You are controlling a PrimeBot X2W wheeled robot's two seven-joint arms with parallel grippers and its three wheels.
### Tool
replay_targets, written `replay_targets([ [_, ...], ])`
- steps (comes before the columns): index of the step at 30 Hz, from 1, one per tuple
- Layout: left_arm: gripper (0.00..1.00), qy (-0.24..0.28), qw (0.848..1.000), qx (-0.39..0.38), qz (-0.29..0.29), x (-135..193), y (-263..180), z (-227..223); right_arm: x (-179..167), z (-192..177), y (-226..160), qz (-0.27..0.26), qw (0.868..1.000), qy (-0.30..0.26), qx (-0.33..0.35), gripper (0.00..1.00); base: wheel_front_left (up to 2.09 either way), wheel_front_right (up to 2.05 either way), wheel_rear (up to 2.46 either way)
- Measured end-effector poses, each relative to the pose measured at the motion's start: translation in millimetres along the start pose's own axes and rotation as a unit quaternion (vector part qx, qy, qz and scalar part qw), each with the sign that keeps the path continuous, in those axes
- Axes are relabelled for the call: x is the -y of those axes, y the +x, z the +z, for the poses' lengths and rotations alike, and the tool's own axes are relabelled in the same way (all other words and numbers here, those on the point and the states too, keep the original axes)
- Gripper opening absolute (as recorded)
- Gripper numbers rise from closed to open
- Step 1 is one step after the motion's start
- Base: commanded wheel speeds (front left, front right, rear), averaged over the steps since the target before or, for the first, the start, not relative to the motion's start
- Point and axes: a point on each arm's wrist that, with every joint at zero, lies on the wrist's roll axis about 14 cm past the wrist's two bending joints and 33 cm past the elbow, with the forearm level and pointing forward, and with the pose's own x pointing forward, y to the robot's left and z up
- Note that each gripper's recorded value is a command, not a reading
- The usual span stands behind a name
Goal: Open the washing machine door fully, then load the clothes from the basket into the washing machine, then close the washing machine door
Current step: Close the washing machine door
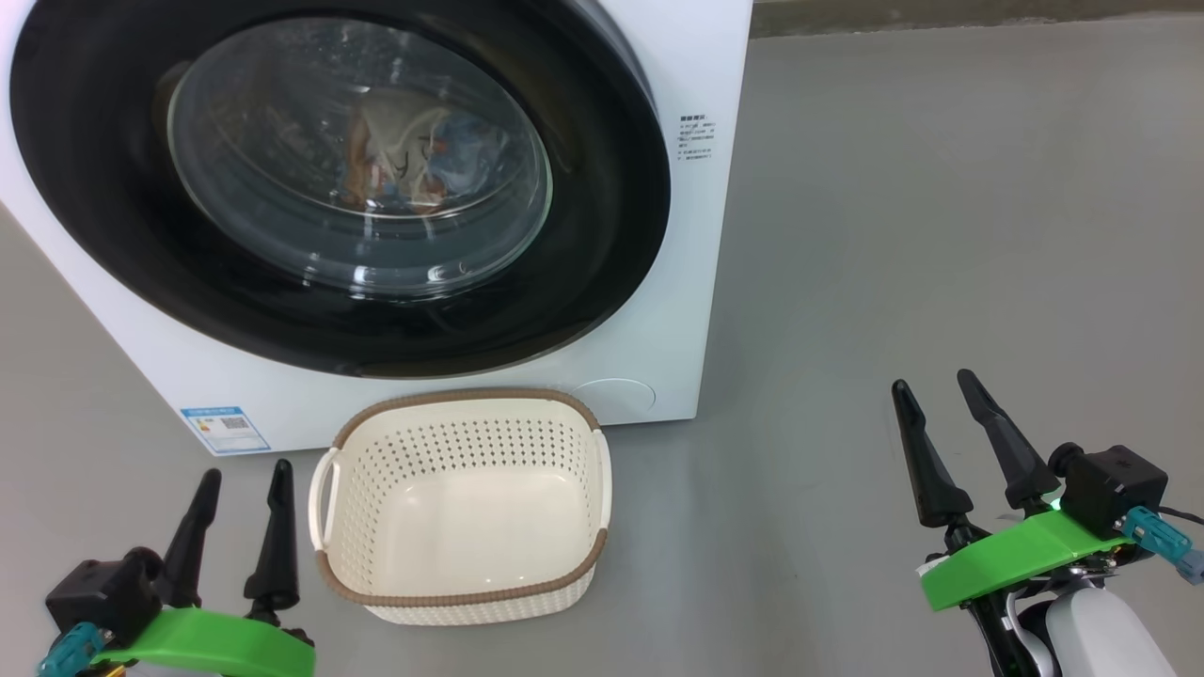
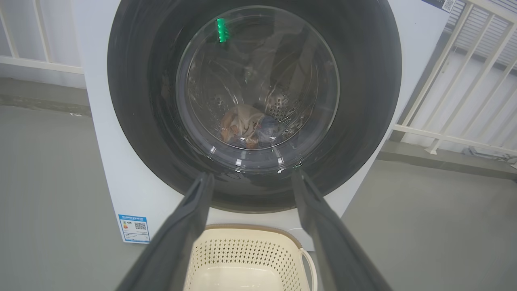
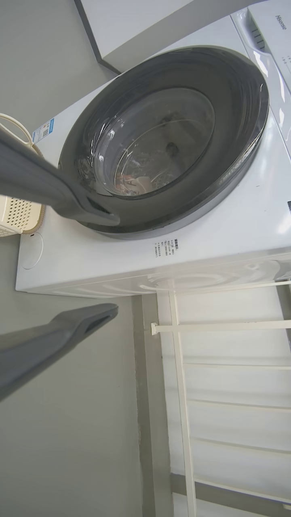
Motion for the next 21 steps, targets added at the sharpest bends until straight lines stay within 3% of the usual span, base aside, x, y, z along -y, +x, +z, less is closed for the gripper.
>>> replay_targets([
  [21, 1.0, 0.0, 1.0, 0.004, 0.002, -0.4, -3.5, 2.9, -3.4, 2.7, 0.3, 0.004, 1.0, 0.001, 0.004, 1.0, 0.0, 0.0, 0.0],
])
